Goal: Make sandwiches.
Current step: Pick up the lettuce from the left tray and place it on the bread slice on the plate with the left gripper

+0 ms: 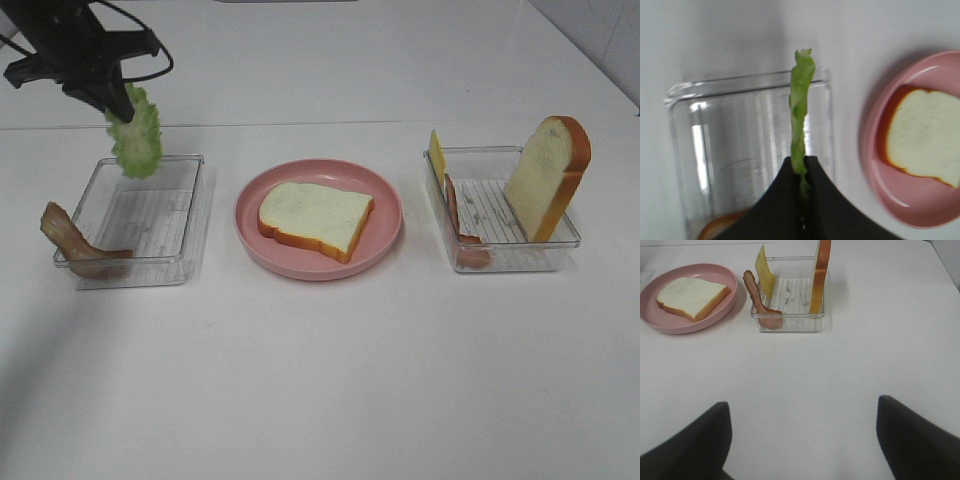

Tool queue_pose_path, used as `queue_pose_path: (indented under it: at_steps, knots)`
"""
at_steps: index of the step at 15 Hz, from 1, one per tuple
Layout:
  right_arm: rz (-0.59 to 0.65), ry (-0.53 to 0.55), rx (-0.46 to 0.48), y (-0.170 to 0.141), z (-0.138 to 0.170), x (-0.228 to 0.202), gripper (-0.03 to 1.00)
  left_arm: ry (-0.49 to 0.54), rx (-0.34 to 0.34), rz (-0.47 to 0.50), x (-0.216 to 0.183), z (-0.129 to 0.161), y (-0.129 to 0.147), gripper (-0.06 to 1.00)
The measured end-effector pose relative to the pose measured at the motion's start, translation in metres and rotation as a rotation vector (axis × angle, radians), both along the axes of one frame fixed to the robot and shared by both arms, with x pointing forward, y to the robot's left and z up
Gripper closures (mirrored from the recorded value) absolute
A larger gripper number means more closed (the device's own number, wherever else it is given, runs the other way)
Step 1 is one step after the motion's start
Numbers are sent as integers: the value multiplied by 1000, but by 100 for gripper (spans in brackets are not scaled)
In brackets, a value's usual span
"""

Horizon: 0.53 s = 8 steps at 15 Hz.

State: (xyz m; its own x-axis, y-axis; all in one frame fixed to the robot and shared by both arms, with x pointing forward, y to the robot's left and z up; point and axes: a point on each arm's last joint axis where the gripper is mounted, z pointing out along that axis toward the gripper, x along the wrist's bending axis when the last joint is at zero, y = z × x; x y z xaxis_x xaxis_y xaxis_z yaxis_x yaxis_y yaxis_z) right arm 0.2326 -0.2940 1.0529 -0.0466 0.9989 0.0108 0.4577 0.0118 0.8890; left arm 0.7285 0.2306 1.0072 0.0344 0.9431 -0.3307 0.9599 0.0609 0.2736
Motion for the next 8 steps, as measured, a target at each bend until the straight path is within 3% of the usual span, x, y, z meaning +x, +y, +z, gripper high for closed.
queue_pose_path:
  at_steps: [4,8]
  knots:
    - [0,0,0,0,0,0,21,-104,-237,-36,7,11,-25,94]
    - [0,0,0,0,0,0,21,-170,-458,-153,5,8,-86,94]
